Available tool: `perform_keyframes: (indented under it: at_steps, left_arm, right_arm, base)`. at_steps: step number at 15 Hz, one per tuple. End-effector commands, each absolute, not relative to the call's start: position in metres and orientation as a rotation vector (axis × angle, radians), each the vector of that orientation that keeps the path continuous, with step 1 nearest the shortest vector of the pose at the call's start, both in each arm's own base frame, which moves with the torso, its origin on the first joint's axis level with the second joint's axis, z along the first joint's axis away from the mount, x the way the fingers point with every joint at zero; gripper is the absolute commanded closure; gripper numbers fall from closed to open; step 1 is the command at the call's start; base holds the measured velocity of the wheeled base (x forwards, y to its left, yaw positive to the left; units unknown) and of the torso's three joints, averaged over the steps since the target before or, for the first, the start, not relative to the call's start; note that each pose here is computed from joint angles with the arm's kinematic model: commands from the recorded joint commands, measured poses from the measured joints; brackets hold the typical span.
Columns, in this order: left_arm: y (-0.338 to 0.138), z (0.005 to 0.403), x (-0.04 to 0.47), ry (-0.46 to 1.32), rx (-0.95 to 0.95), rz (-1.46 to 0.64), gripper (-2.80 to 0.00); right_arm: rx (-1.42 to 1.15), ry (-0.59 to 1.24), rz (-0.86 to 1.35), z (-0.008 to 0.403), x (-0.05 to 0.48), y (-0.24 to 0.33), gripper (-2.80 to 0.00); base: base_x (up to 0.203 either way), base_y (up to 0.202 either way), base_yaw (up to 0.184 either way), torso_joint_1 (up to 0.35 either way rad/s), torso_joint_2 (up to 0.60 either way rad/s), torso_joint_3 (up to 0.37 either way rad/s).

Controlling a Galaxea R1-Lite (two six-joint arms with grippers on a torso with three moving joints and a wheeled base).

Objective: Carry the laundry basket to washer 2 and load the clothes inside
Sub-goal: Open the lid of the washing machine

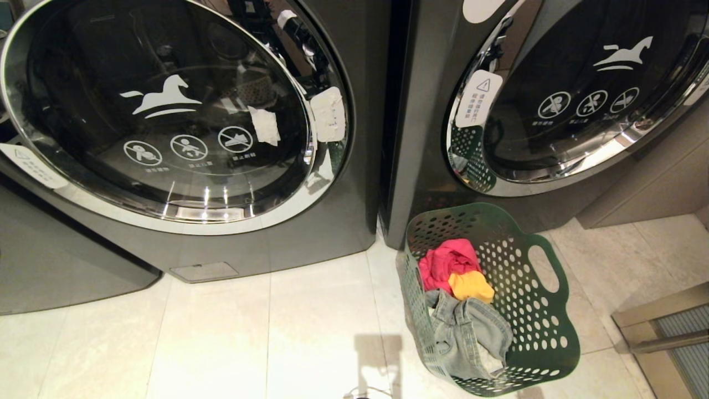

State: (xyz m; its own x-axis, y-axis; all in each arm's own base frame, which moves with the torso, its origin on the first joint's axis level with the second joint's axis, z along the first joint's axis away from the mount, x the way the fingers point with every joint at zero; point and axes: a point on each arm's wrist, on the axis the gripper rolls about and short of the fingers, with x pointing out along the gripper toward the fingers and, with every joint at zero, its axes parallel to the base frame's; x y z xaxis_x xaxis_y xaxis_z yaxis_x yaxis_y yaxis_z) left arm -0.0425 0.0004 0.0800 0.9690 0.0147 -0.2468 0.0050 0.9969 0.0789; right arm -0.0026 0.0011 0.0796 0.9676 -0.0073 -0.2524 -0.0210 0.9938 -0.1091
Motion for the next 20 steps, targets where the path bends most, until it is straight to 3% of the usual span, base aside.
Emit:
perform_keyframes:
  at_steps: [1, 7, 20]
  left_arm:
    - [0.0, 0.08, -0.042, 0.254, 0.038, 0.012, 0.0]
    - [0.001, 0.079, -0.042, 0.254, -0.029, 0.024, 0.0]
    - [0.001, 0.08, -0.042, 0.252, -0.028, 0.053, 0.0]
  right_arm:
    - [-0.117, 0.229, 0.022, 0.078, -0.006, 0.001, 0.0]
    - [-0.123, 0.046, 0.032, 0.076, -0.025, 0.001, 0.0]
    - [-0.094, 0.002, 0.017, 0.075, -0.023, 0.0, 0.0]
  base:
    - [0.0, 0.0, 0.0, 0.0, 0.0, 0.0]
    - [0.0, 0.0, 0.0, 0.0, 0.0, 0.0]
    - [0.0, 0.0, 0.0, 0.0, 0.0, 0.0]
